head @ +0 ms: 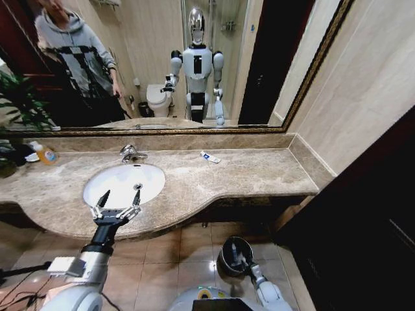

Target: Pick up the trash from the sink and place it in the trash bin.

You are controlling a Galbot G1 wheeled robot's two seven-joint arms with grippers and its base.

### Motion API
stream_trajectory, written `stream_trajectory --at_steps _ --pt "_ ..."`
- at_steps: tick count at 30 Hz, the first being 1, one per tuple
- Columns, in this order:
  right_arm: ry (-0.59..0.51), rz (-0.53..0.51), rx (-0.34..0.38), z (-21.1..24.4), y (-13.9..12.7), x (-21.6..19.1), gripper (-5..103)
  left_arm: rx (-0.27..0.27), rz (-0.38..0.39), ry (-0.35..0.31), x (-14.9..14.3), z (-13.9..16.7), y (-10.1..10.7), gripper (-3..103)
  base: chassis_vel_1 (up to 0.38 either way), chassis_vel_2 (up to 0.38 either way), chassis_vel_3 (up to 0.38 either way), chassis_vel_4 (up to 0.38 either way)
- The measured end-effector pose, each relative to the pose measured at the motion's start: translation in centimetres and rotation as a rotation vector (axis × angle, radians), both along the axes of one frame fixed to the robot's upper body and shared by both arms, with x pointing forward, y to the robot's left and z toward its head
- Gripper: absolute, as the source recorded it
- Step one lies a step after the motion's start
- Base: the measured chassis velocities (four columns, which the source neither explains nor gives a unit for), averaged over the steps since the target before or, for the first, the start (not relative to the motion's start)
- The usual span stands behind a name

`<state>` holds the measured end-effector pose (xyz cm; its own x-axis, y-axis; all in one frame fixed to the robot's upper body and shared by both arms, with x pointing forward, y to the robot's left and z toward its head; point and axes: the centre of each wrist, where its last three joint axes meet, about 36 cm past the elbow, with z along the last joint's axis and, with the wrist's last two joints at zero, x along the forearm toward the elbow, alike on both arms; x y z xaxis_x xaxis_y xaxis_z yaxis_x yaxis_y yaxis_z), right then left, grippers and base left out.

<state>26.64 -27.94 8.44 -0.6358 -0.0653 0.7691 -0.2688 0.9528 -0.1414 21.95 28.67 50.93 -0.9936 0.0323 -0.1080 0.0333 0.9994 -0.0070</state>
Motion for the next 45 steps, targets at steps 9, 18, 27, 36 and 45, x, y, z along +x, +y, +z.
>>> stream_trajectory --at_steps 9,18,27,36,45 --pt "-0.002 -0.003 0.004 -0.1 -0.4 -0.9 69 0.0 0.0 0.0 0.0 0.0 0.0 100 0.0 0.0 0.0 0.0" --pt "-0.01 0.001 0.011 0.0 -0.6 -2.2 99 0.0 0.0 0.0 0.0 0.0 0.0 100 0.0 0.0 0.0 0.0" --pt "-0.039 -0.009 0.017 0.9 -0.7 -2.8 100 0.0 0.0 0.0 0.0 0.0 0.0 100 0.0 0.0 0.0 0.0" --pt "-0.307 -0.095 0.025 8.0 -4.1 -4.1 100 0.0 0.0 0.0 0.0 0.0 0.0 100 0.0 0.0 0.0 0.0" --pt "-0.539 -0.092 0.107 19.2 -4.9 -6.5 100 0.0 0.0 0.0 0.0 0.0 0.0 100 0.0 0.0 0.0 0.0"
